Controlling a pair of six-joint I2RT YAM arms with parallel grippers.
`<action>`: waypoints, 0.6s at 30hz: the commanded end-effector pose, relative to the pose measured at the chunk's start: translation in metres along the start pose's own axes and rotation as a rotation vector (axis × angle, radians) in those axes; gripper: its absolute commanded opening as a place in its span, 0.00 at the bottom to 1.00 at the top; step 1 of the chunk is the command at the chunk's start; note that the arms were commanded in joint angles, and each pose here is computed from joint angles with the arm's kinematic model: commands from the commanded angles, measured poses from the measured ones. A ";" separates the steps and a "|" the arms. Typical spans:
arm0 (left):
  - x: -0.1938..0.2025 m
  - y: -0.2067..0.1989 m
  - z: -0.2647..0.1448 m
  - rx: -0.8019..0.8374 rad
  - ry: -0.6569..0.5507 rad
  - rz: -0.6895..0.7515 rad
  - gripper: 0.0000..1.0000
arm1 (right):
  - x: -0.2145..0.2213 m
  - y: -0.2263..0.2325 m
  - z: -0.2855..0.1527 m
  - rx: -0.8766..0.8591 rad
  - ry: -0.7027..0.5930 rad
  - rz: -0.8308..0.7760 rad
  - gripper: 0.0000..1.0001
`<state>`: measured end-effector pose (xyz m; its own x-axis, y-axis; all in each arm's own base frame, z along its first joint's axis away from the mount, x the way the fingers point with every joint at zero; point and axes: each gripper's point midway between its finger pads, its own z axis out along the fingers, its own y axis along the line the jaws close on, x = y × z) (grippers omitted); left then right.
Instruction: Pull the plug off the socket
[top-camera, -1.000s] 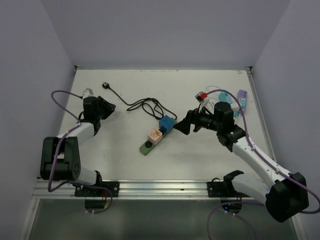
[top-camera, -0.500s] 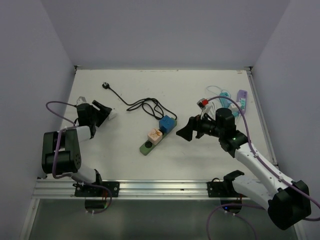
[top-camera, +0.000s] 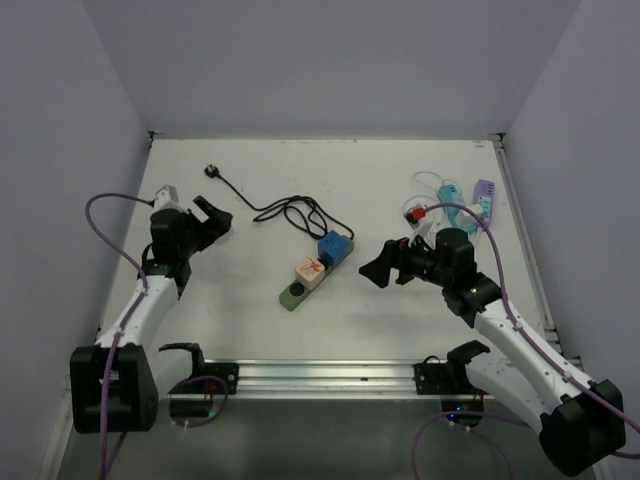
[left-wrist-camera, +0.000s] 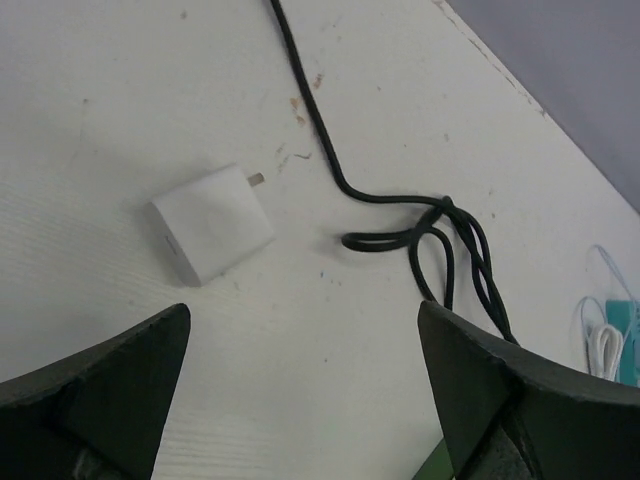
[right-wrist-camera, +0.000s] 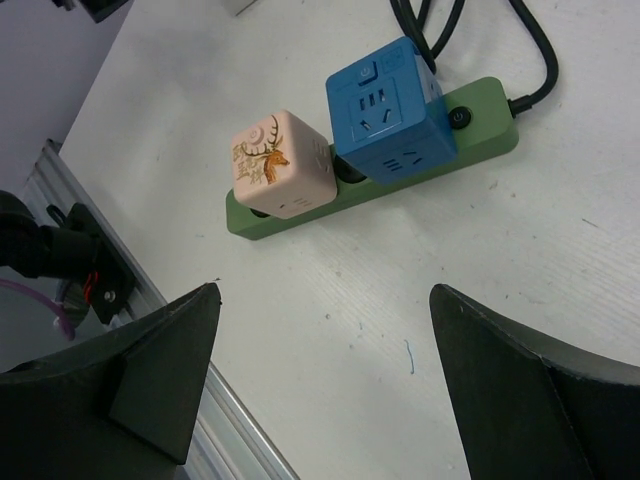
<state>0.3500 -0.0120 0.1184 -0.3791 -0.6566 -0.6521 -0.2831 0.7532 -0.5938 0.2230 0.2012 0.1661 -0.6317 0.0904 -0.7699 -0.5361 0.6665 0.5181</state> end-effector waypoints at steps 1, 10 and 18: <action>0.029 -0.041 -0.028 0.111 0.052 0.196 1.00 | 0.007 -0.009 -0.002 0.049 -0.008 0.046 0.90; 0.083 -0.125 -0.090 0.406 0.118 0.507 1.00 | 0.026 -0.014 -0.003 0.056 0.010 0.104 0.91; 0.152 -0.161 -0.092 0.410 0.226 0.922 1.00 | 0.034 -0.018 -0.001 0.068 0.018 0.150 0.91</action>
<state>0.2573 -0.2137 0.1577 -0.5401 0.0315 -0.8410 0.4399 0.8625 -0.2503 0.2069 0.1916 0.1292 -0.7160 0.1473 -0.6824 -0.4164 0.6944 0.5869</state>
